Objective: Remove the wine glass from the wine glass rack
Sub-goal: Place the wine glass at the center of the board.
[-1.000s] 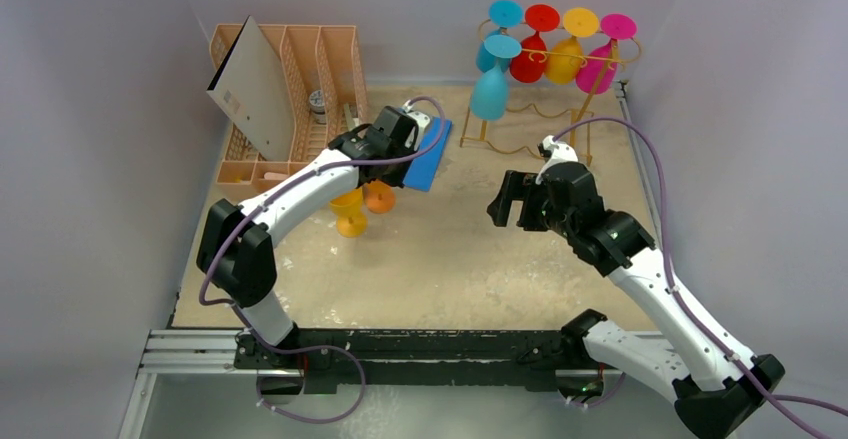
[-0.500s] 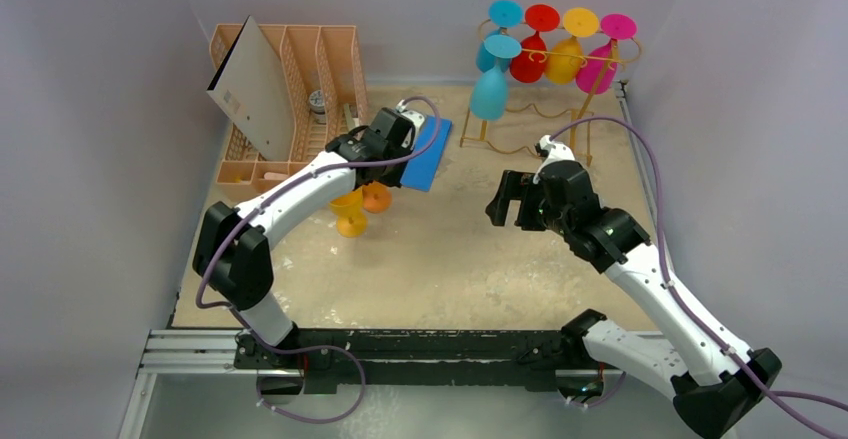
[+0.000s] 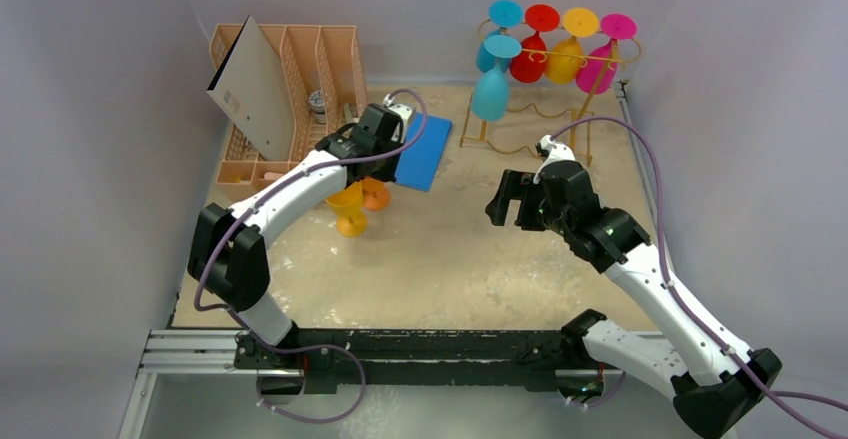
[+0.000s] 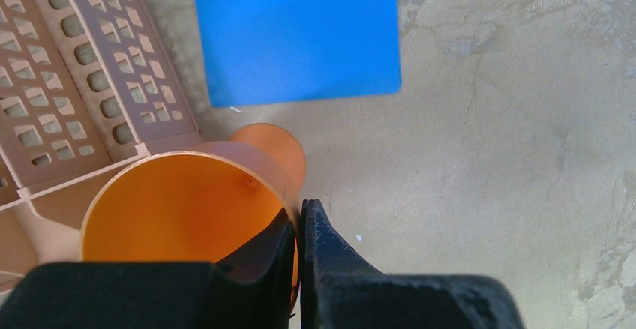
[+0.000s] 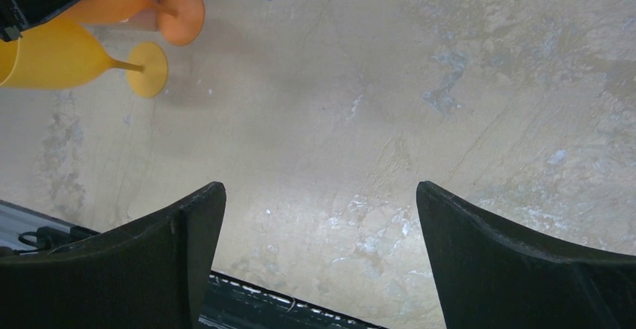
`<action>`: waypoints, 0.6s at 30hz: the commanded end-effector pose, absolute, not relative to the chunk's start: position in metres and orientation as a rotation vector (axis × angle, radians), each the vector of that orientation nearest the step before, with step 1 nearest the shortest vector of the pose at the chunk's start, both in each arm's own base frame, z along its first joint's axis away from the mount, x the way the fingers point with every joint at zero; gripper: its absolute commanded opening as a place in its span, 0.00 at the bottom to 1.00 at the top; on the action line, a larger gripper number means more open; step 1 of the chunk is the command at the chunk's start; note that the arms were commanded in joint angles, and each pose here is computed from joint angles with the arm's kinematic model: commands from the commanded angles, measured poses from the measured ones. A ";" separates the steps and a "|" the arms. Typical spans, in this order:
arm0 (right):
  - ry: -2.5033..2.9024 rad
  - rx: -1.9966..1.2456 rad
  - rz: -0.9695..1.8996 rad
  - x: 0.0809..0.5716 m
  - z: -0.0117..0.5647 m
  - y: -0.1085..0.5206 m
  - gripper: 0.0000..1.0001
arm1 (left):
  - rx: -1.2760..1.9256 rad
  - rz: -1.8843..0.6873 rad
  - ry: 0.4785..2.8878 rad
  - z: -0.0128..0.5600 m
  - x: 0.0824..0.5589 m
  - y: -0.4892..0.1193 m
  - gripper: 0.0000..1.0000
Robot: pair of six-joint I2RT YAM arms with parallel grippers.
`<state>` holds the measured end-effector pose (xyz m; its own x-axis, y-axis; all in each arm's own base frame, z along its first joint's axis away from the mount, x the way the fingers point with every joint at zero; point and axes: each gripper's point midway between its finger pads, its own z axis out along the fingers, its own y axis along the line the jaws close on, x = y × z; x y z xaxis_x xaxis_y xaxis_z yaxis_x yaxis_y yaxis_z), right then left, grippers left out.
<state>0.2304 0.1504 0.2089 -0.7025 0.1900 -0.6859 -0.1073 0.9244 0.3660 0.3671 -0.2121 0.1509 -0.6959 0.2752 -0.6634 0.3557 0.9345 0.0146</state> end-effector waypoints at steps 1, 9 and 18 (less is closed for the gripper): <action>2.258 0.077 0.514 0.236 0.225 0.153 0.99 | 0.399 -0.207 2.332 0.168 0.370 -0.213 0.00; 2.252 0.085 0.548 0.236 0.227 0.158 0.99 | 0.409 -0.203 2.346 0.165 0.368 -0.210 0.07; 2.258 0.086 0.556 0.237 0.227 0.159 0.99 | 0.455 -0.252 2.344 0.171 0.368 -0.219 0.27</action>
